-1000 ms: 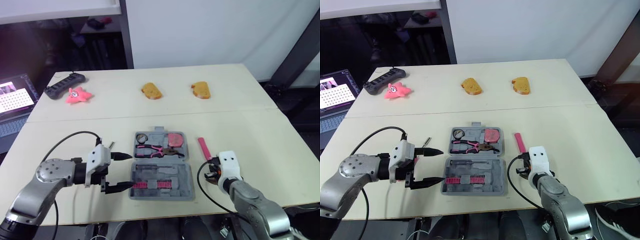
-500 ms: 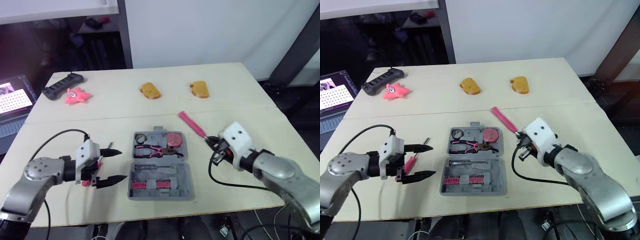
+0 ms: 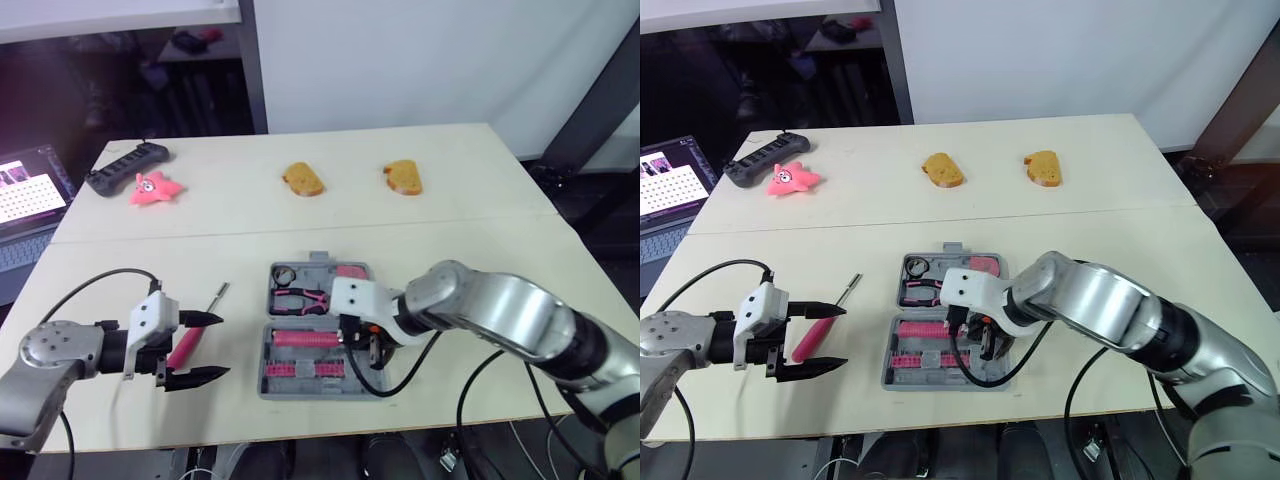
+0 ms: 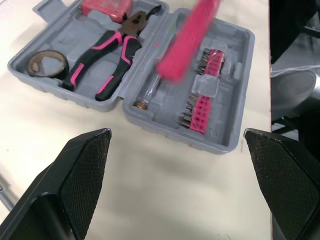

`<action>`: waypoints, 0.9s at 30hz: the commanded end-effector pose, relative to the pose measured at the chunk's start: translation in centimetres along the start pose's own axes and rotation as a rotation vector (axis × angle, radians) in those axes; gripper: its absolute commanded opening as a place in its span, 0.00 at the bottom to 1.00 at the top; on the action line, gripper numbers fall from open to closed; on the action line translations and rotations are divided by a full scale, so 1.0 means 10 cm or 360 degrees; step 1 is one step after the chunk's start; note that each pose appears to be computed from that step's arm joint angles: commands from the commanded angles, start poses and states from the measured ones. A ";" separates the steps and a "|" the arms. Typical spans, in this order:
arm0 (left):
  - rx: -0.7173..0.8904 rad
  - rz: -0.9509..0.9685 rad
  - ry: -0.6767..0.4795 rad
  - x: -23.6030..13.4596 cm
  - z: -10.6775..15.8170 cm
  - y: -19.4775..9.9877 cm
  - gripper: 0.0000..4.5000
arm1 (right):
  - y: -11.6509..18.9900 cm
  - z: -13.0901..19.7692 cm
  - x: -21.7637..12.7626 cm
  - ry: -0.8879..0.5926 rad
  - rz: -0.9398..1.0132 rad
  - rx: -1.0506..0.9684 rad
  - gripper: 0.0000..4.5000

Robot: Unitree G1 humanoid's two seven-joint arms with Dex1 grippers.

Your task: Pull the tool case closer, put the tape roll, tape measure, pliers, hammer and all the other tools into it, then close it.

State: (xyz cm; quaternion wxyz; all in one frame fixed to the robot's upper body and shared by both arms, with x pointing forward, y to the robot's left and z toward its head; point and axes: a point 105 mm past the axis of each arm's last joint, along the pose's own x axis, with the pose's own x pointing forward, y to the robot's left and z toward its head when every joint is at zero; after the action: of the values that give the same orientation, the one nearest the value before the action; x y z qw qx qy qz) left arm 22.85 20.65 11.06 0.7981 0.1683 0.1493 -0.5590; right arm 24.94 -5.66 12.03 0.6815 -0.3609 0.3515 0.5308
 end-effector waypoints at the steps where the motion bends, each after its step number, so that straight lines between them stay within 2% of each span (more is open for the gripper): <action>1: 0.0063 -0.0003 -0.0001 -0.03 0.07 -0.01 1.00 | -0.08 0.07 0.00 0.0066 -0.0098 -0.0065 0.01; 13: 0.0051 -0.0020 -0.0024 0.01 0.07 -0.05 1.00 | -0.05 0.24 0.15 0.0182 -0.0081 -0.0064 0.01; 27: 0.0052 -0.0041 -0.0047 0.07 0.10 -0.11 1.00 | 0.04 0.17 0.35 0.0237 -0.0040 0.0003 0.01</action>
State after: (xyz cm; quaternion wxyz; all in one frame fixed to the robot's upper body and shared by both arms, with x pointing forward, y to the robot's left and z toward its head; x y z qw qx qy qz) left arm 22.31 19.76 10.99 0.7934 0.1674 0.1439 -0.5673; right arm 25.59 -2.92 9.87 0.6618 -0.3996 0.4018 0.4908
